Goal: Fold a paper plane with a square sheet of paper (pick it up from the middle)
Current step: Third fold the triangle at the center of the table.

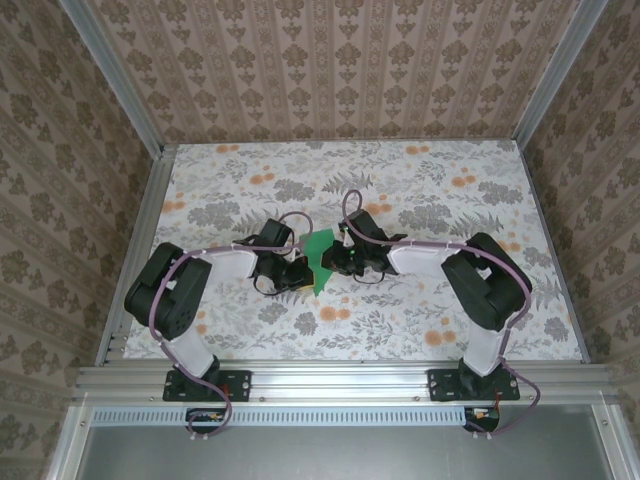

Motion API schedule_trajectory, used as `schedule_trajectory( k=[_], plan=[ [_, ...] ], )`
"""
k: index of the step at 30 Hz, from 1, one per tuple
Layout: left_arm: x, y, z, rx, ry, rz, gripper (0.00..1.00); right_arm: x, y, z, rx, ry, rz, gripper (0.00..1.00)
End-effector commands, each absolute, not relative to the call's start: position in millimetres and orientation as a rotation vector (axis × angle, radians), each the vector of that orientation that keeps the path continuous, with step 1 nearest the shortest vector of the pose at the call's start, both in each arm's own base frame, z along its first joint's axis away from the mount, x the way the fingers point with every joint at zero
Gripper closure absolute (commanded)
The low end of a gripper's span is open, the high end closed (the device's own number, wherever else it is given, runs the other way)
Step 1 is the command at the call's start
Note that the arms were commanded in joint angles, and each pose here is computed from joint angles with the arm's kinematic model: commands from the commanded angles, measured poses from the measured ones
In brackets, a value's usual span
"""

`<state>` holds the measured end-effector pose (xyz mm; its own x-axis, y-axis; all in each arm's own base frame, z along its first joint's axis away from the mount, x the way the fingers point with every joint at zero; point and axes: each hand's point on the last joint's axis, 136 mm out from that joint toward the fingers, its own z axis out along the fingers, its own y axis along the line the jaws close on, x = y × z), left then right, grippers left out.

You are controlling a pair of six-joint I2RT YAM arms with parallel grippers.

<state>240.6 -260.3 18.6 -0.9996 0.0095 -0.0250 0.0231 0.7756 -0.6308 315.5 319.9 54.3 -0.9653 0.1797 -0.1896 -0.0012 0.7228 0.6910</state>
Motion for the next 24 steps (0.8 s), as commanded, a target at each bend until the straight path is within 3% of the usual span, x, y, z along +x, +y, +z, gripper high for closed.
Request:
schedule_trajectory(
  k=[1,9,24],
  plan=[
    [236.4,-246.5,2.9,0.0,3.01,-0.938,1.0,287.7,329.1,58.4,0.041,2.713,1.155,0.84],
    [235.5,-243.8,-1.2,-0.015,3.023,-0.914,1.0,255.8,339.0,36.3,0.062,2.779,1.229,0.9],
    [233.7,-242.6,-5.0,-0.024,3.03,-0.911,1.0,260.6,347.5,17.9,0.074,2.805,1.239,0.92]
  ],
)
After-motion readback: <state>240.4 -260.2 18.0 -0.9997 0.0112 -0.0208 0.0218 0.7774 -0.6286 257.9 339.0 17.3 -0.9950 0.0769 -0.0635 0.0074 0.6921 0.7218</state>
